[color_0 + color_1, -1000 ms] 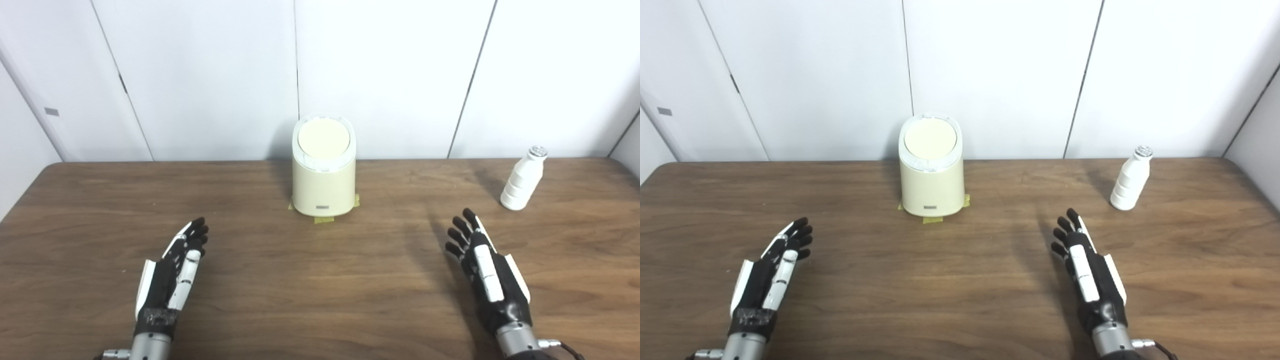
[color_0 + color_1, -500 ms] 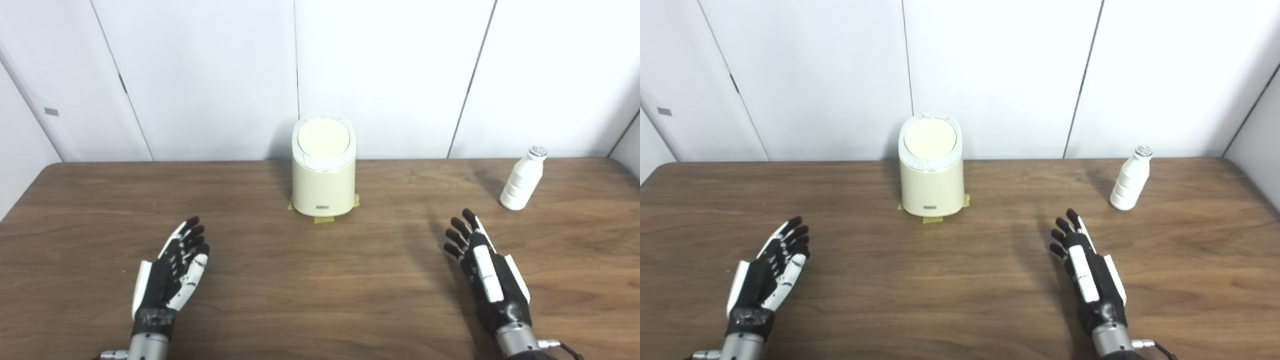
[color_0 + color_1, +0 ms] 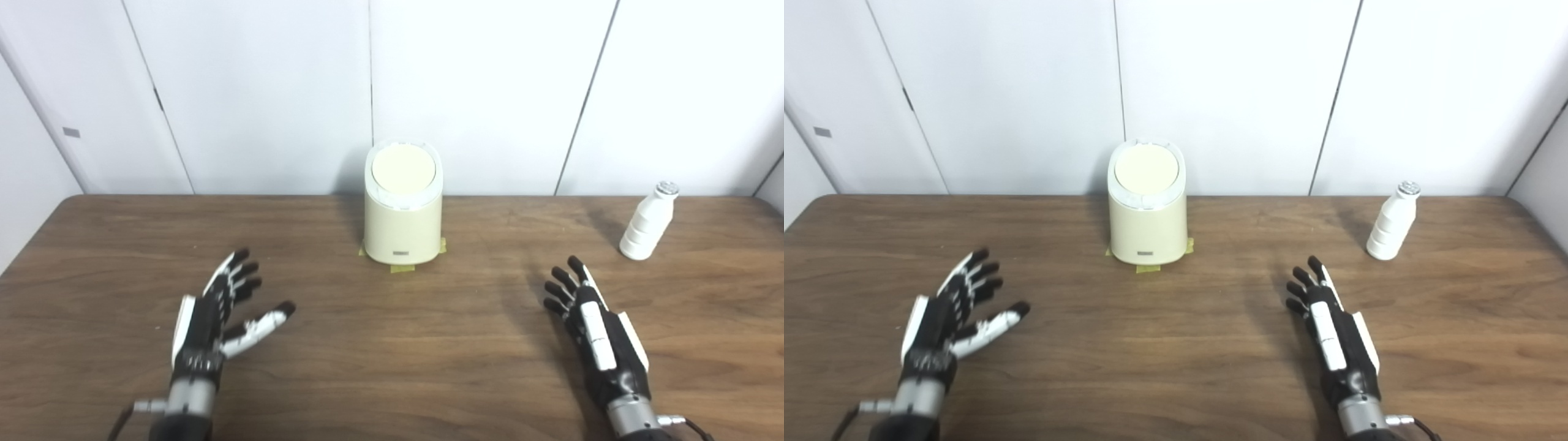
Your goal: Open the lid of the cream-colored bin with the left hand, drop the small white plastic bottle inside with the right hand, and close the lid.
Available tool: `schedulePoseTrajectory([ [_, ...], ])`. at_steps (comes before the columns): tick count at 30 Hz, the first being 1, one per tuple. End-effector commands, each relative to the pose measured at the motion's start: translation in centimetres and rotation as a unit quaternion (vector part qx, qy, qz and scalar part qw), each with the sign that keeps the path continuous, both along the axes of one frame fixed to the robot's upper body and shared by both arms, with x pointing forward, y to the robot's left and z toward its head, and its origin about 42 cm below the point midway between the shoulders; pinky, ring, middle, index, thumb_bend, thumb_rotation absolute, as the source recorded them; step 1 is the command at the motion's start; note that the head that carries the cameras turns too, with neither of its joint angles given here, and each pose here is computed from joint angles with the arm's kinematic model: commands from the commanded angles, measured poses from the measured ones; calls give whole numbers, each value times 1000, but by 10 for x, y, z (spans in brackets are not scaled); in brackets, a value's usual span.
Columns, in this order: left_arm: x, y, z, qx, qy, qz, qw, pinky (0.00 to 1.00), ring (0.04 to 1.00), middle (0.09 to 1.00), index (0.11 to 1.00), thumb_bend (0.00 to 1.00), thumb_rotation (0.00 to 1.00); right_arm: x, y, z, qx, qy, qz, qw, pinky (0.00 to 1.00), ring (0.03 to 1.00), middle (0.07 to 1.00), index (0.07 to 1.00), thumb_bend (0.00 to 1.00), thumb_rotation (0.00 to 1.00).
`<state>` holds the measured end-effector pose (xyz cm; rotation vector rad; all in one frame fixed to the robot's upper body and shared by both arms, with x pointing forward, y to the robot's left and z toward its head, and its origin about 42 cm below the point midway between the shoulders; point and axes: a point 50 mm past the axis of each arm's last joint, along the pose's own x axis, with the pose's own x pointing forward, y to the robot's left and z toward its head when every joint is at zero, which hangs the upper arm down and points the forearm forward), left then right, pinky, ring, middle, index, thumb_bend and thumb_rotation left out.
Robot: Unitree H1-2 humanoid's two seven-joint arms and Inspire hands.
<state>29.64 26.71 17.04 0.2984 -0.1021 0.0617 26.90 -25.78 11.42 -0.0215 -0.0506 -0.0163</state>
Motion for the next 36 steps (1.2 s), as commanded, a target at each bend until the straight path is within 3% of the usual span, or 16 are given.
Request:
schedulePoseTrajectory([
  [1,25,-2,47,37,-50,-32,998,854,835,894,955,818,166,3,1,3,4,-26,1,1000,856,891,924,978,590,912],
  [4,43,-8,75,73,-49,-55,995,737,847,908,954,843,174,3,0,2,6,-26,2,1000,856,893,922,977,612,893],
  [10,75,-25,118,97,-55,-86,990,780,879,924,948,830,168,3,1,0,5,-26,1,1000,845,883,915,976,622,886],
  [20,127,-56,144,113,-49,-98,988,766,854,885,908,873,250,4,3,-2,4,-23,4,1000,855,881,913,976,608,880],
  [25,155,-72,159,103,-43,-105,988,779,855,882,910,850,171,4,5,-2,6,-24,4,1000,859,886,915,979,620,884],
  [36,203,-103,188,161,-18,-99,982,728,842,880,899,897,83,8,14,2,15,-32,1,999,832,875,909,977,583,885],
])
